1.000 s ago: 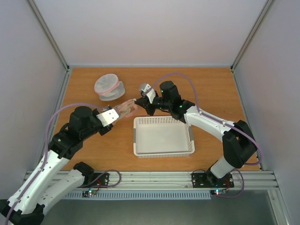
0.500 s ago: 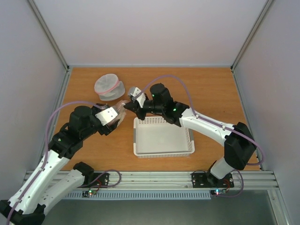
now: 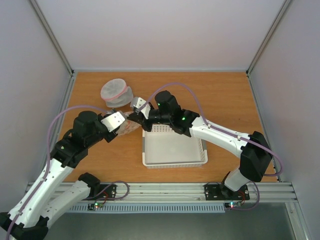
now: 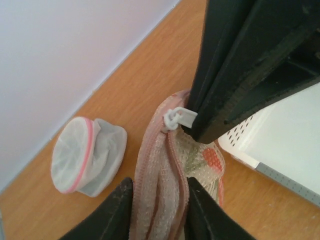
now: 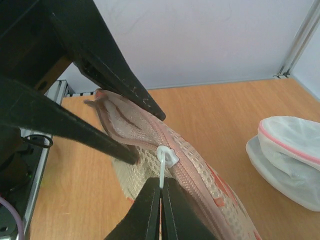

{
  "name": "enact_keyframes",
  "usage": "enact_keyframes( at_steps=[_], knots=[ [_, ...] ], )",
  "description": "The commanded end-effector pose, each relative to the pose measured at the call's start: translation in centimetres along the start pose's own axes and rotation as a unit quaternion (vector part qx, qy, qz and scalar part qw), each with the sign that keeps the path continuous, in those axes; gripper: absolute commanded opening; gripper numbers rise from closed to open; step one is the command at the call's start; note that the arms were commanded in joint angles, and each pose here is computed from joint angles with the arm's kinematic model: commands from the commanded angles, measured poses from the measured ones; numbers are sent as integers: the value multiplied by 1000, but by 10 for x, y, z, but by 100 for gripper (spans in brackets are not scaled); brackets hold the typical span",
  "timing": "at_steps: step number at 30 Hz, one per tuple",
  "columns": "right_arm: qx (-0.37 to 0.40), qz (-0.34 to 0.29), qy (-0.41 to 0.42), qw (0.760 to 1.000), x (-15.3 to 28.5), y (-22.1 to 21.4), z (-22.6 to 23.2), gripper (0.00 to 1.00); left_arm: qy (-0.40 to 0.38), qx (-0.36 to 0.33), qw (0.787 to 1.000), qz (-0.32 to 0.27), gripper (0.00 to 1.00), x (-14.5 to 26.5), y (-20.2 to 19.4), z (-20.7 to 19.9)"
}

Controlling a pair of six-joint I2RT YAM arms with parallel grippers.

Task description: Unzip the laundry bag and remove the bra

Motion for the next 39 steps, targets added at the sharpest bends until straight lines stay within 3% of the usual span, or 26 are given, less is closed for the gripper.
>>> enact_keyframes(
  at_steps=[1, 4, 10, 15, 24, 29, 34, 39],
  knots=[
    [44, -31, 5, 999, 14, 26, 9, 1, 21, -2, 1000, -23, 15, 5, 12, 9],
    [41, -26, -1, 999, 15, 21, 5, 1, 12, -18, 1000, -20, 1, 6, 10, 6],
    [13, -4, -8, 1000, 19, -2, -14, 1, 41, -90, 995, -14, 1, 3, -1, 7],
    [-19, 21, -36, 999, 26, -31, -40, 1, 18, -120, 992, -32, 1, 7, -2, -2],
    [-57, 42, -66, 995, 37, -63, -71, 1, 18, -79, 995, -54, 1, 16, 5, -2],
    [-63, 32, -50, 996, 33, -54, -69, 1, 25, -37, 998, -37, 1, 13, -1, 0],
    [-42, 16, -26, 999, 24, -31, -48, 1, 27, -25, 999, -6, 46, 3, -18, -3],
    [-26, 13, -5, 1000, 9, -12, -25, 1, 5, -40, 999, -24, 73, 9, -7, -5]
  ],
)
Point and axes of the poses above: each gripper's point midway between its finger pads, its own x axis back along the fingers, its own z axis along the line the jaws close on, y = z × x, the point moved 5 cm from there along x, back along the fingers, and after that the axes turned 1 degree about -x, right-handed, at the moved point
